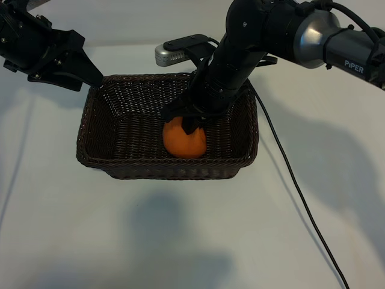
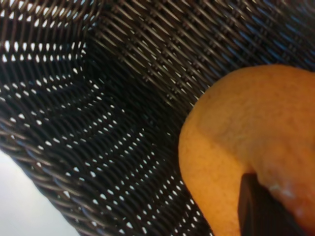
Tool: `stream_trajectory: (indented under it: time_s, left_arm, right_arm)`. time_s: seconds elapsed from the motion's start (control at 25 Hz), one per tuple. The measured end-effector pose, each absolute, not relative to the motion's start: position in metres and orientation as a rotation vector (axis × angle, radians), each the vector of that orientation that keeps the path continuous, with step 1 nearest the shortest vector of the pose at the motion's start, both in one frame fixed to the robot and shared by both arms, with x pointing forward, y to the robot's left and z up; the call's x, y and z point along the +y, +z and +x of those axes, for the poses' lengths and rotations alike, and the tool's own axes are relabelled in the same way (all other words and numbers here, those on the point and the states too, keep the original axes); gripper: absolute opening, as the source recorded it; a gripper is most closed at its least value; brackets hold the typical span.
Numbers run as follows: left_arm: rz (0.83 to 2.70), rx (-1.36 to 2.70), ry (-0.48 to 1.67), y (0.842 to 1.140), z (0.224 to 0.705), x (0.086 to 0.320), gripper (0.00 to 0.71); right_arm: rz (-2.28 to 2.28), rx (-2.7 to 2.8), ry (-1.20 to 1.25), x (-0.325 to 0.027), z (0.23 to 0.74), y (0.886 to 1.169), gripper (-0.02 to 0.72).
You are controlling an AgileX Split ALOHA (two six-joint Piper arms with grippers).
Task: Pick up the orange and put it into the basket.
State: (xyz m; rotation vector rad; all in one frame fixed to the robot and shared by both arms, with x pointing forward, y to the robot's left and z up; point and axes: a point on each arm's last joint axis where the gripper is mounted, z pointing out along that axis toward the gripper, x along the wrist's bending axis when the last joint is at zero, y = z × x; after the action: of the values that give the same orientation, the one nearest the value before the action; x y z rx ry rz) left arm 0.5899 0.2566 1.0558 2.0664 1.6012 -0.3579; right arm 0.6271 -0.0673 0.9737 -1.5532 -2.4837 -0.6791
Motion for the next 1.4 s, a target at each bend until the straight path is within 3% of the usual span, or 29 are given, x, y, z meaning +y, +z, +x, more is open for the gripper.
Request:
stream_trajectory:
  time_s: [0.08, 0.32, 0.44, 1.0, 1.4]
  left_arm:
    - [2.066, 1.601, -0.358, 1.056, 0.590, 0.257, 0.506]
    - [2.066, 1.601, -0.358, 1.056, 0.590, 0.257, 0.506]
    - [2.066, 1.601, -0.358, 1.056, 0.590, 0.257, 0.506]
    - [2.068, 1.602, -0.357, 1.056, 0.590, 0.257, 0.506]
    - [2.068, 1.602, -0.357, 1.056, 0.590, 0.257, 0.506]
  right_arm:
    - [-1.553, -2.483, -0.683, -0.067, 0.627, 0.974, 0.158]
    - [-1.555, -2.453, -0.702, -0.065, 0.627, 0.975, 0.447]
    - [-1.556, -2.450, -0.703, -0.065, 0.627, 0.975, 0.510]
    - [-1.530, -2.453, -0.668, -0.066, 0.622, 0.981, 0.489]
    - [-1.417, -2.532, -0.771, -0.063, 0.625, 1.049, 0.487]
